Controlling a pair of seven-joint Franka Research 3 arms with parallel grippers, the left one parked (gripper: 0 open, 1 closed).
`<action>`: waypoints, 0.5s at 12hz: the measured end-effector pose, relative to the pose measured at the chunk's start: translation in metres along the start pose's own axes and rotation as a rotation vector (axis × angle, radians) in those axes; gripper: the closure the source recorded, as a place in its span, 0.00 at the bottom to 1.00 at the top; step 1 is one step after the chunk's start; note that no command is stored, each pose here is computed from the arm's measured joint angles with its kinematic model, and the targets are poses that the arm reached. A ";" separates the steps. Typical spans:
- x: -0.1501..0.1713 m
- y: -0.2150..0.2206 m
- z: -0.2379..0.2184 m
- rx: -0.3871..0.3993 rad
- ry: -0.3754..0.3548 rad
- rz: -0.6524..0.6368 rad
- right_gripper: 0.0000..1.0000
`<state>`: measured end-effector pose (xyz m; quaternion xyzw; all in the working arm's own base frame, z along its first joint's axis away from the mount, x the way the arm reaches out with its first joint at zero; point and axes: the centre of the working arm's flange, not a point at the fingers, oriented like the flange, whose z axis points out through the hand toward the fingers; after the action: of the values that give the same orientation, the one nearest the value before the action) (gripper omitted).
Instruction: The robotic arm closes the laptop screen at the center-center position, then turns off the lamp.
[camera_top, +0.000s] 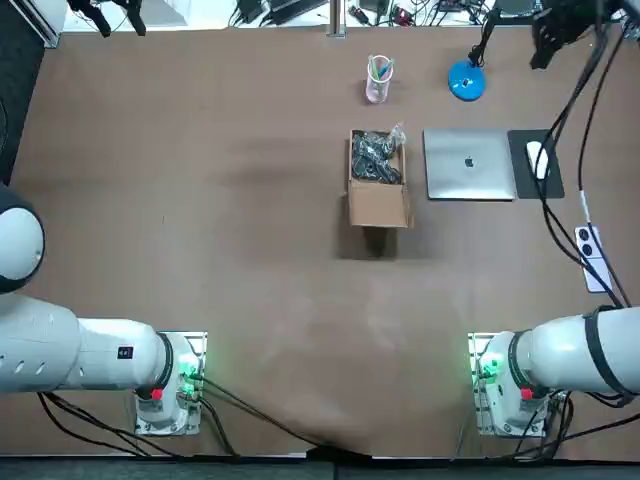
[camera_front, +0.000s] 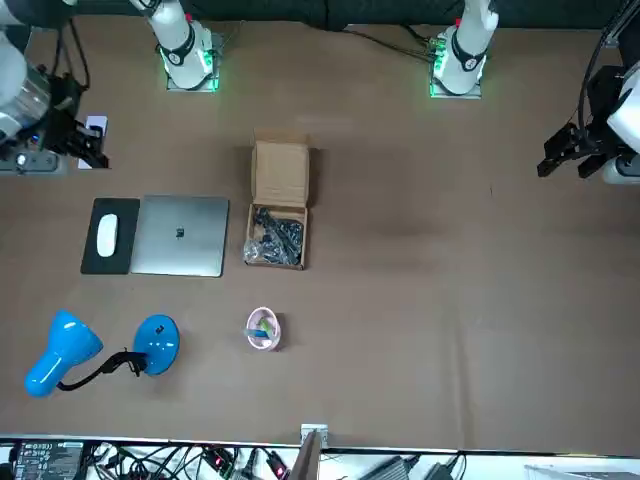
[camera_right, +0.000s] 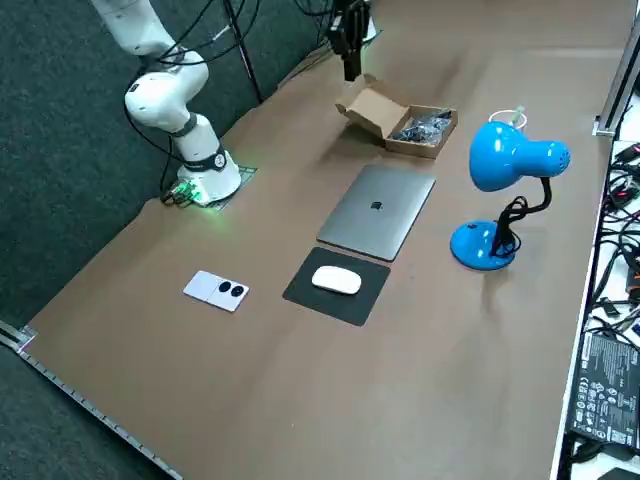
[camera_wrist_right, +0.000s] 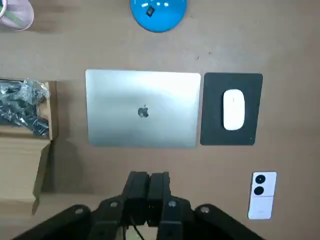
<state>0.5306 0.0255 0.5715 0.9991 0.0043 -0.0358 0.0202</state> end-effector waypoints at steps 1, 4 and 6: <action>-0.004 0.012 -0.003 0.015 -0.007 0.002 0.98; -0.011 0.025 -0.021 0.030 0.002 0.008 0.98; -0.012 0.026 -0.026 0.030 0.009 0.009 0.97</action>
<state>0.5210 0.0009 0.5994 0.9995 -0.0006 -0.0312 0.0052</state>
